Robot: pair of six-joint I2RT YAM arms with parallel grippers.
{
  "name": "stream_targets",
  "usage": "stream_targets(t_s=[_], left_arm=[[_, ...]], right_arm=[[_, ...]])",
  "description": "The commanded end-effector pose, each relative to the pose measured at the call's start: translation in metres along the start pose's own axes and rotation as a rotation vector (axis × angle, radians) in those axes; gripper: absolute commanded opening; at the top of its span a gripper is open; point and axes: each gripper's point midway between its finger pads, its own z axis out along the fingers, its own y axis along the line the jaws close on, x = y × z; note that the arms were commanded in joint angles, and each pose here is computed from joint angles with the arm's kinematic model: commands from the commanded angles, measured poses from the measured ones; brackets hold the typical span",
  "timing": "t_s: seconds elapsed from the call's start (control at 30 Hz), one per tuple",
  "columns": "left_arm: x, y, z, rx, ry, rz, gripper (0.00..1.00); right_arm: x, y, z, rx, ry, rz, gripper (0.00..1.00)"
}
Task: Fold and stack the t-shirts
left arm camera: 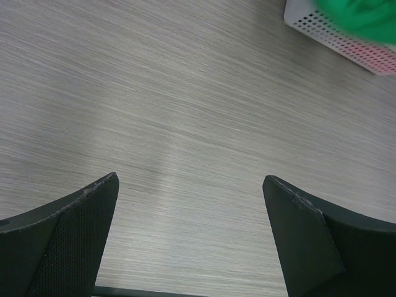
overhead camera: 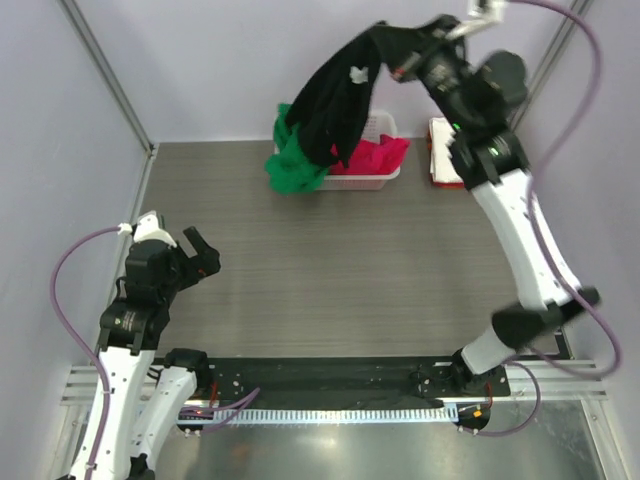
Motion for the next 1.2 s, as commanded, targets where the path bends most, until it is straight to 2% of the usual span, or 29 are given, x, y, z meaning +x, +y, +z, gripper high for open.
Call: stream_targets(t_s=[0.0,0.03,0.07,0.1,0.17,0.2,0.23,0.27,0.3,0.33,0.4,0.5,0.63,0.73,0.8,0.83,0.97,1.07,1.17], left_arm=[[-0.007,0.001,-0.001,-0.005,-0.034,0.014,1.0],[-0.007,0.001,-0.001,-0.007,-0.034,0.014,1.0],[-0.007,0.002,0.0,-0.008,-0.032,0.013,1.0],[-0.007,0.002,0.0,-0.01,-0.031,0.013,1.0],[-0.006,0.002,0.0,-0.011,-0.029,0.013,1.0],[-0.006,0.002,0.001,-0.01,-0.024,0.014,1.0],[-0.005,0.002,0.002,-0.012,-0.019,0.014,1.0],[-0.005,0.002,0.002,-0.014,-0.02,0.014,1.0],[-0.005,0.002,0.003,-0.016,-0.016,0.014,1.0],[-0.005,0.002,0.004,-0.019,-0.014,0.015,1.0],[-0.004,0.002,0.005,-0.019,-0.006,0.015,1.0],[-0.001,0.004,0.009,-0.037,0.008,0.008,1.0],[0.006,0.001,0.025,-0.055,0.079,-0.005,1.0],[0.008,-0.009,0.044,-0.041,0.123,-0.033,1.0],[0.011,-0.018,0.062,-0.028,0.159,-0.07,1.0],[0.004,-0.028,0.071,0.013,0.14,-0.087,1.0],[0.004,-0.043,0.123,0.004,0.214,-0.11,1.0],[0.01,-0.047,0.171,-0.032,0.281,-0.107,1.0],[0.022,-0.067,0.218,0.03,0.356,-0.117,1.0]], right_arm=[[0.022,-0.106,-0.06,0.407,-0.025,0.105,0.01],[0.028,-0.151,-0.092,0.572,-0.021,0.127,0.01],[0.034,-0.17,-0.119,0.65,-0.016,0.16,0.01],[0.068,-0.192,-0.164,0.762,0.044,0.209,0.01],[0.086,-0.227,-0.226,0.941,0.057,0.234,0.01],[0.111,-0.234,-0.262,1.014,0.106,0.25,0.04],[0.137,-0.239,-0.292,1.102,0.188,0.287,0.52],[0.148,-0.246,-0.315,1.17,0.219,0.308,0.78],[0.171,-0.248,-0.335,1.212,0.288,0.328,0.92],[0.187,-0.244,-0.351,1.247,0.356,0.35,0.99],[0.205,-0.24,-0.366,1.266,0.432,0.366,1.0],[0.206,-0.229,-0.359,1.193,0.473,0.334,1.0],[0.23,-0.19,-0.302,0.915,0.601,0.265,1.0],[0.276,-0.173,-0.272,0.804,0.765,0.243,1.0],[0.31,-0.18,-0.263,0.805,0.871,0.239,1.0],[0.326,-0.178,-0.26,0.795,0.911,0.23,1.0],[0.372,-0.197,-0.257,0.84,1.025,0.182,1.0],[0.407,-0.214,-0.279,0.897,1.128,0.18,1.0],[0.427,-0.223,-0.311,0.964,1.183,0.175,1.0]])
